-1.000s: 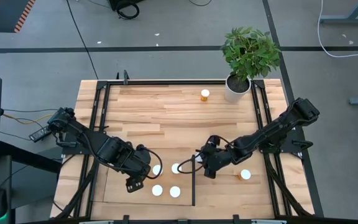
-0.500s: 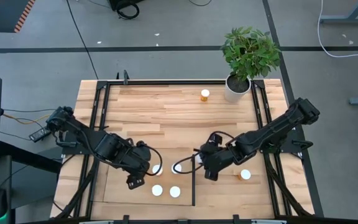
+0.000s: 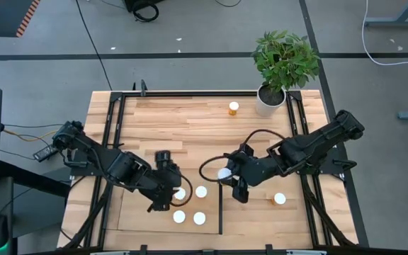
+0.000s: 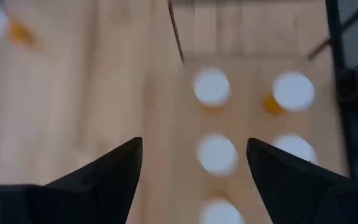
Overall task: Pick and place medicine bottles onto shelf by color
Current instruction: Align the orange pill bottle with the other orange pill bottle on the shelf
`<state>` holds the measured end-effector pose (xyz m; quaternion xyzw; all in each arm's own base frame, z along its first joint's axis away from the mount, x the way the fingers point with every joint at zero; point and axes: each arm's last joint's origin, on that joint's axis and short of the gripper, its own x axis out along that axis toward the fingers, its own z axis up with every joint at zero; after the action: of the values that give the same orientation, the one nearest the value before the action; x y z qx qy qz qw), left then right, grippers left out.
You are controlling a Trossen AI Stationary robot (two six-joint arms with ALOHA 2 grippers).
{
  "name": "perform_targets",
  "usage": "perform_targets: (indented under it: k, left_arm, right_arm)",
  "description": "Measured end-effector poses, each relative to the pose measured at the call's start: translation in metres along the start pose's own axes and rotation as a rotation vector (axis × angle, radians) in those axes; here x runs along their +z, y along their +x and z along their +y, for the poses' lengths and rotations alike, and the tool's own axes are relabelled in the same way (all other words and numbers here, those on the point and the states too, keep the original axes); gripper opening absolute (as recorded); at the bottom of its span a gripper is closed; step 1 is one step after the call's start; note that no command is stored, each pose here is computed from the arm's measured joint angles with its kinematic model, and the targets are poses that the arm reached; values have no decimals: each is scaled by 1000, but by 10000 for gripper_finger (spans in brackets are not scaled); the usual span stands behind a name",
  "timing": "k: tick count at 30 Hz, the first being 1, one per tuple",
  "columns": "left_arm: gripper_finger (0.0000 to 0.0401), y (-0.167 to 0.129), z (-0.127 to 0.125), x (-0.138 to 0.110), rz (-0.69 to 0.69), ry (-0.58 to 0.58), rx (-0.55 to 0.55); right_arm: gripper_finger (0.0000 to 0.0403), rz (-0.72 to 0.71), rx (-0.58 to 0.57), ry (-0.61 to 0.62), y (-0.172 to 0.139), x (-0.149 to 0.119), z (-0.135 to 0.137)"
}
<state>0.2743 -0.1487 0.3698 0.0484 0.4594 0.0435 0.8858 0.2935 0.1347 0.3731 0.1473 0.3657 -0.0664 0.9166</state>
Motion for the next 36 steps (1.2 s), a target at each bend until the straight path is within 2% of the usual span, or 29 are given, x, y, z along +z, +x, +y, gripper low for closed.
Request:
perform_targets:
  k: [7, 14, 18, 23, 29, 32, 36]
  left_arm:
    - [293, -3, 0, 21, -242, 257, 216]
    - [293, -10, -4, 42, -408, 524, 294]
    - [293, -11, 3, 52, -448, 581, 376]
    - [306, -7, 13, 57, -438, 555, 410]
    - [347, -6, 16, 58, -452, 485, 399]
    - [365, -9, 16, 59, -494, 361, 359]
    - [364, -23, 25, 59, -566, 88, 186]
  right_arm:
    - [232, -65, 41, 74, -18, 23, -2]
    - [232, -112, 71, 175, -28, 47, -15]
    - [232, -118, 105, 214, -32, 57, -21]
    - [232, -100, 130, 218, -32, 58, -23]
    - [232, -94, 139, 213, -32, 58, -23]
    - [232, -86, 153, 153, -32, 58, -22]
    - [232, -78, 169, 45, -33, 56, -20]
